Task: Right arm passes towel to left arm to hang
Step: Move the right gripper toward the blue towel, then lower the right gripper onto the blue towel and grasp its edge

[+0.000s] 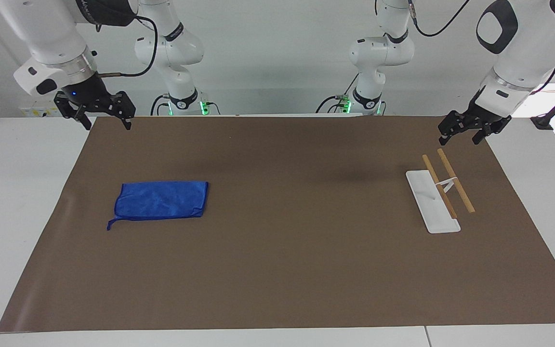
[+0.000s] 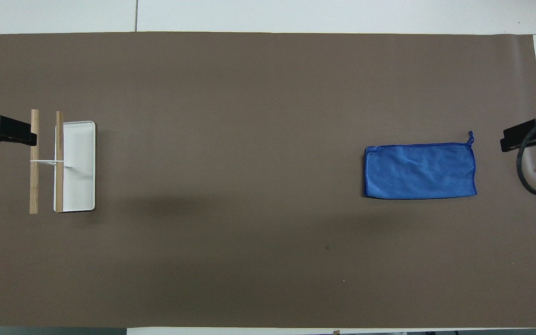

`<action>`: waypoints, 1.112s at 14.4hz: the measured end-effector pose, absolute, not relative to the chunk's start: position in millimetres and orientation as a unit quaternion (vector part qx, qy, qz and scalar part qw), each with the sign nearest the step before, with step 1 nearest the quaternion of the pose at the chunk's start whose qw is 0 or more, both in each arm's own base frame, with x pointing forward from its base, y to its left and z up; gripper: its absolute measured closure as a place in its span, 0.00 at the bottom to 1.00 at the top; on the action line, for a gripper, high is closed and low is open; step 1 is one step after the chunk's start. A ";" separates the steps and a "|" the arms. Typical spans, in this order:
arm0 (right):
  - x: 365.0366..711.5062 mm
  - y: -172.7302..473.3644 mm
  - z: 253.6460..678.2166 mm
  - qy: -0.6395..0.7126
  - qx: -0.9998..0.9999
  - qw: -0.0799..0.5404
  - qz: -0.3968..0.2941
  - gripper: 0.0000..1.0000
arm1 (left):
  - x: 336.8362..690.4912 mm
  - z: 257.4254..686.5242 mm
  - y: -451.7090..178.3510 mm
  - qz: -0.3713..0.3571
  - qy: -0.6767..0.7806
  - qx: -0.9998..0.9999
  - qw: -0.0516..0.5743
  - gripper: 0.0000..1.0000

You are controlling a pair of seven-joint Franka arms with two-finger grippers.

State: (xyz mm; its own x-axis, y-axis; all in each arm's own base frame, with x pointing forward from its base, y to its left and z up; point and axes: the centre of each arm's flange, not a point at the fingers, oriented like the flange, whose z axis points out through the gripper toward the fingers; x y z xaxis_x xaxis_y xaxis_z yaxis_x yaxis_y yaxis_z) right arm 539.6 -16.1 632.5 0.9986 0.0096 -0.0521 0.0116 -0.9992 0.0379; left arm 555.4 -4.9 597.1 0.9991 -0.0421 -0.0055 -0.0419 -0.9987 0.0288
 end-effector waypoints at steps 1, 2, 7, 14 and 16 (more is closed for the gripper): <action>539.6 -16.1 632.5 0.005 0.999 0.019 -0.026 0.00 | 555.4 597.1 -4.9 -0.003 -0.021 1.000 0.014 0.00; 539.6 -16.1 632.5 0.005 0.999 0.019 -0.026 0.00 | 555.4 597.1 -4.9 -0.003 -0.021 1.000 0.014 0.00; 539.6 -16.1 632.0 0.005 0.999 0.019 -0.026 0.00 | 555.4 597.2 -4.9 -0.003 -0.021 1.000 0.014 0.00; 531.1 -32.8 558.5 -0.004 1.000 0.017 0.019 0.00 | 555.4 597.1 -4.9 -0.003 -0.021 1.000 0.014 0.00; 520.3 -29.9 515.3 0.001 0.999 0.016 0.030 0.00 | 555.4 597.1 -4.9 -0.003 -0.021 1.000 0.014 0.00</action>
